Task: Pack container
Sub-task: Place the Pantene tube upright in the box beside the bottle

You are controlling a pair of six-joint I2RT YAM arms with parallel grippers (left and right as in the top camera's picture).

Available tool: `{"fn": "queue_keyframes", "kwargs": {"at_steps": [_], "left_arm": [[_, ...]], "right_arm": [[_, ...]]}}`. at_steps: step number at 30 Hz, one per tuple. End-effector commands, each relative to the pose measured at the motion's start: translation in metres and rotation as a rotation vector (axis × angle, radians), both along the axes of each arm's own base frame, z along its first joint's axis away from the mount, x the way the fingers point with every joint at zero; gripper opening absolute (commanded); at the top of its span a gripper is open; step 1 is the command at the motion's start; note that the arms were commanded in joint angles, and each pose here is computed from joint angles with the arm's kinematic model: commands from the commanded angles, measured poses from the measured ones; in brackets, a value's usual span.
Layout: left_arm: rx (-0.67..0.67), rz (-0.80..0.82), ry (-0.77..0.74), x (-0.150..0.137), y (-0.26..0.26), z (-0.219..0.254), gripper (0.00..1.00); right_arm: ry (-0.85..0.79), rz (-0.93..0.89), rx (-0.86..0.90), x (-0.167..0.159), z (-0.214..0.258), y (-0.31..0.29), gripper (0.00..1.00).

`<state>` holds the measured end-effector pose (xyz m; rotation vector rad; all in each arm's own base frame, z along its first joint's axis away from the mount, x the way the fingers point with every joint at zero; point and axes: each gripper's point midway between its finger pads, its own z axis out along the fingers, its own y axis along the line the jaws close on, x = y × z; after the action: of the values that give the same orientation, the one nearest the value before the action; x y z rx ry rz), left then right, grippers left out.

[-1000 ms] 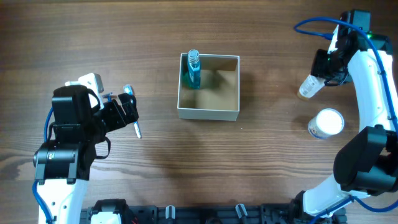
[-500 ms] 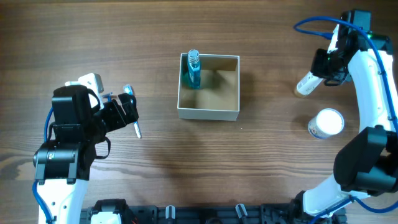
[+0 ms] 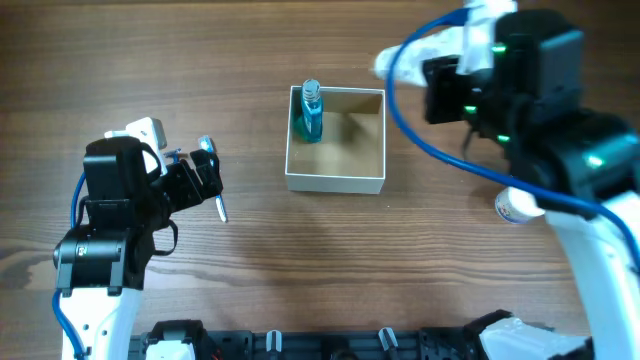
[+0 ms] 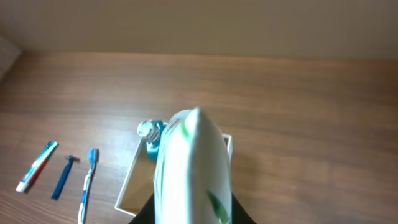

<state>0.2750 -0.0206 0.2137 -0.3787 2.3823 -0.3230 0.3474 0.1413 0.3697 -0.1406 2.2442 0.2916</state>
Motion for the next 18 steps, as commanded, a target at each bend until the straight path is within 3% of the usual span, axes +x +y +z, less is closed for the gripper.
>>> {"fn": "queue_keyframes", "kwargs": {"at_steps": [1, 9, 18], "left_arm": [[-0.018, -0.014, -0.018, 0.002, -0.005, 0.008, 1.0], [-0.017, -0.014, -0.019, 0.003, -0.004, 0.008, 1.0], [-0.017, -0.014, -0.018, 0.003, -0.004, 0.008, 1.0]], "right_arm": [[0.068, -0.065, -0.01, 0.024, -0.033, 0.026, 0.04], [0.258, -0.067, -0.082, 0.058, -0.127, 0.066, 0.04], [0.313, -0.076, -0.127, 0.079, -0.175, 0.076, 0.04]]}}
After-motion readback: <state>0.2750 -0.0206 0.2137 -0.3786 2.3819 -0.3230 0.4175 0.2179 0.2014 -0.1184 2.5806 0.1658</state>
